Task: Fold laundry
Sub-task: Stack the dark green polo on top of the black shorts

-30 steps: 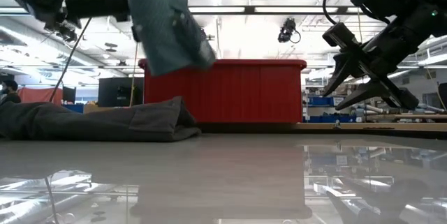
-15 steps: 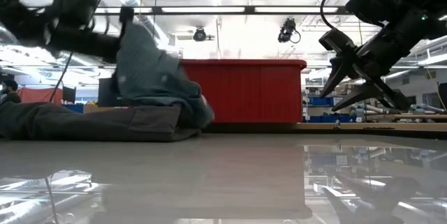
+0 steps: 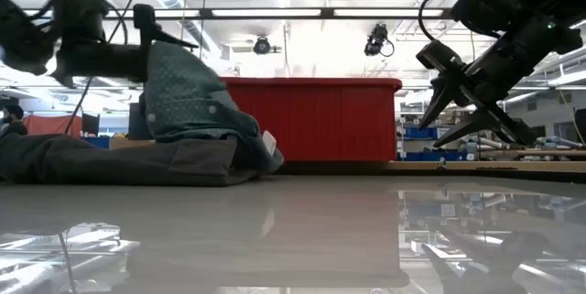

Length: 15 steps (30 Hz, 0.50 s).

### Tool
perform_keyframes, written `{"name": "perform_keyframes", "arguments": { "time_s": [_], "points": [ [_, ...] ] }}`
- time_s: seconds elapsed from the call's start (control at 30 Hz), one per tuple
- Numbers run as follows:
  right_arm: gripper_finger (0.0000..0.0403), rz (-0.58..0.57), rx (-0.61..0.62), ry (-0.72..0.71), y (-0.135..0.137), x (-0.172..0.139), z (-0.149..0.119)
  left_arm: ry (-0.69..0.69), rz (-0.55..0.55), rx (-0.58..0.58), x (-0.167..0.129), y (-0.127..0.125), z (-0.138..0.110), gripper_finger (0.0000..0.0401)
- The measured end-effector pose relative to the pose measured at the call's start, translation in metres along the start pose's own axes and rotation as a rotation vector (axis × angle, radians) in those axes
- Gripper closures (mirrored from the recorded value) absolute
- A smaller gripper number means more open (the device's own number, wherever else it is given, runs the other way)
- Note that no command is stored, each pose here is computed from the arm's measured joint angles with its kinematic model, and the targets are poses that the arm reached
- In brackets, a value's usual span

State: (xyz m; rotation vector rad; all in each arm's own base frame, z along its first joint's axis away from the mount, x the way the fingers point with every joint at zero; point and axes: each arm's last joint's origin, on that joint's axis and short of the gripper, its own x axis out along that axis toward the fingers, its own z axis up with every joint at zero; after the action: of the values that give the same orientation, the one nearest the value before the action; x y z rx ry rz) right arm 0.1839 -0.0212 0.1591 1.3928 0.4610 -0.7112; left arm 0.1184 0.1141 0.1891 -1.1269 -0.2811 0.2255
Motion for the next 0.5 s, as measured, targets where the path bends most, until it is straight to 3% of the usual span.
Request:
{"name": "perform_keyframes", "arguments": {
  "time_s": [0.1,0.27,0.5],
  "points": [
    [0.0249,0.001,-0.010,0.009,0.000,0.000,0.000,0.086,0.008,0.027,0.006,-0.006,0.011,0.0071],
    [0.0249,0.004,-0.020,0.032,0.000,0.000,-0.002,0.156,-0.001,0.212,0.019,-0.030,0.035,0.0090],
    [0.0249,0.008,-0.045,0.065,0.001,-0.001,-0.009,0.234,0.171,0.548,0.029,-0.081,0.078,0.0132]
  ]
}}
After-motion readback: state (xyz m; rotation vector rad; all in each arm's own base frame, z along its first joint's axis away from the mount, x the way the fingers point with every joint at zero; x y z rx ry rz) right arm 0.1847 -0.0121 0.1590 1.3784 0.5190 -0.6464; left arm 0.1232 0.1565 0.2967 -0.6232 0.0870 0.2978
